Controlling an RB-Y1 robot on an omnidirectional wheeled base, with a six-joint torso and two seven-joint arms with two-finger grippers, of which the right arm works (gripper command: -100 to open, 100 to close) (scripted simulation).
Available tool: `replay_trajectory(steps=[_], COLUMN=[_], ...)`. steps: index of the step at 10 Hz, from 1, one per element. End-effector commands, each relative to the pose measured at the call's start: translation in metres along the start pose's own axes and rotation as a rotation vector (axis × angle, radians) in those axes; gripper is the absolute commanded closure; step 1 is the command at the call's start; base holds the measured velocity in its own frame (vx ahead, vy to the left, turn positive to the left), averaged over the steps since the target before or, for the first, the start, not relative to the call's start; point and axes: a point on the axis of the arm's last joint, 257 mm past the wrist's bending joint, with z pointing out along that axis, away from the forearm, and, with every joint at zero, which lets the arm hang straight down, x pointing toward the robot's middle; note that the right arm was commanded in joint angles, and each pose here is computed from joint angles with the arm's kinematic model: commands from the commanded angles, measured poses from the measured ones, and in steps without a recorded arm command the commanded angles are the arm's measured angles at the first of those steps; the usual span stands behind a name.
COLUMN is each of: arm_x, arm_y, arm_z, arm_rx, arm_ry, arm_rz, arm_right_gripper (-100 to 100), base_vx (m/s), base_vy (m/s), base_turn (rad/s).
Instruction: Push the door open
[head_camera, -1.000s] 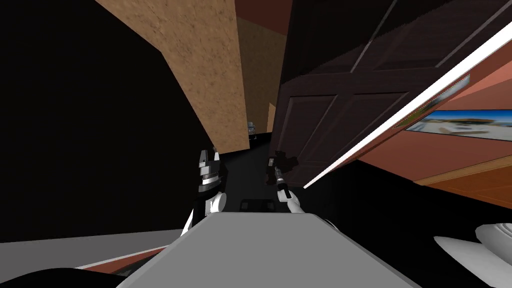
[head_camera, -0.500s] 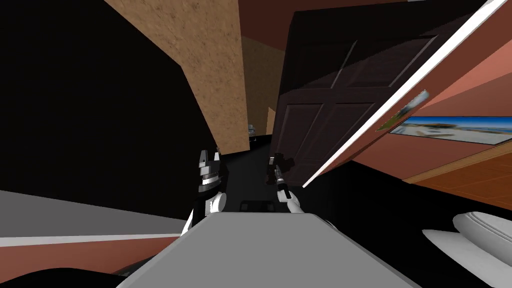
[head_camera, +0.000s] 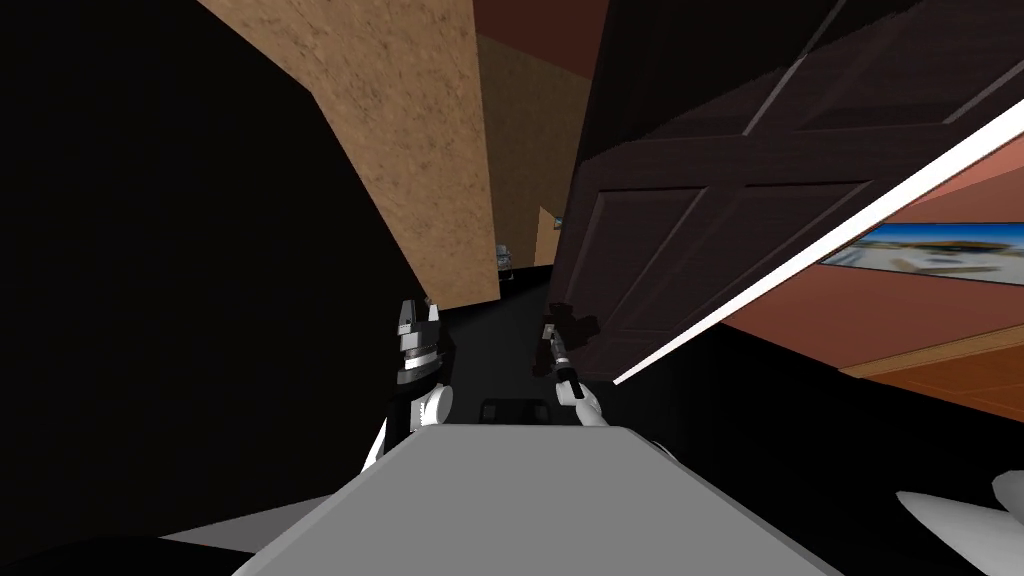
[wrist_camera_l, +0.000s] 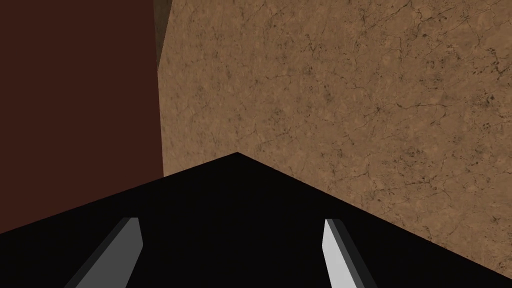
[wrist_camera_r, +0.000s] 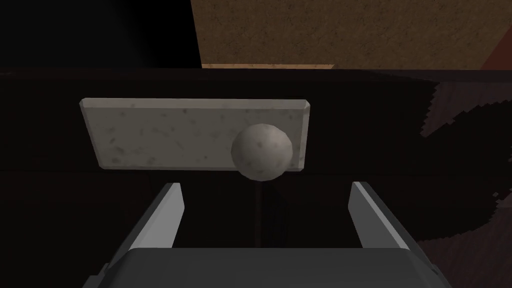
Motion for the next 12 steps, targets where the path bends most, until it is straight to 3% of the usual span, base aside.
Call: replay_trajectory(steps=[1,3,4,9,12], arm_x=[0.000,0.001,0.001,0.001,-0.019], arm_y=[0.000,-0.001,-0.001,-0.001,-0.002], arm_z=[-0.0019,-0.0019,-0.0019,-0.0019,-0.0025], arm_rx=[-0.003,-0.002,-0.002,-0.002,0.003], arm_ry=[-0.004,-0.005,-0.005,-0.005,-0.039], arm_rz=[0.003,0.005,0.005,0.005,-0.006], arm_right_gripper=[-100,-100,100,100,100], base_vx=[0.202,0.159,-0.022,-0.016,0.129], base_vy=[0.014,-0.001,0.004,0.000,0.033], base_turn=[0.032,0.011,-0.002,0.002,-0.026])
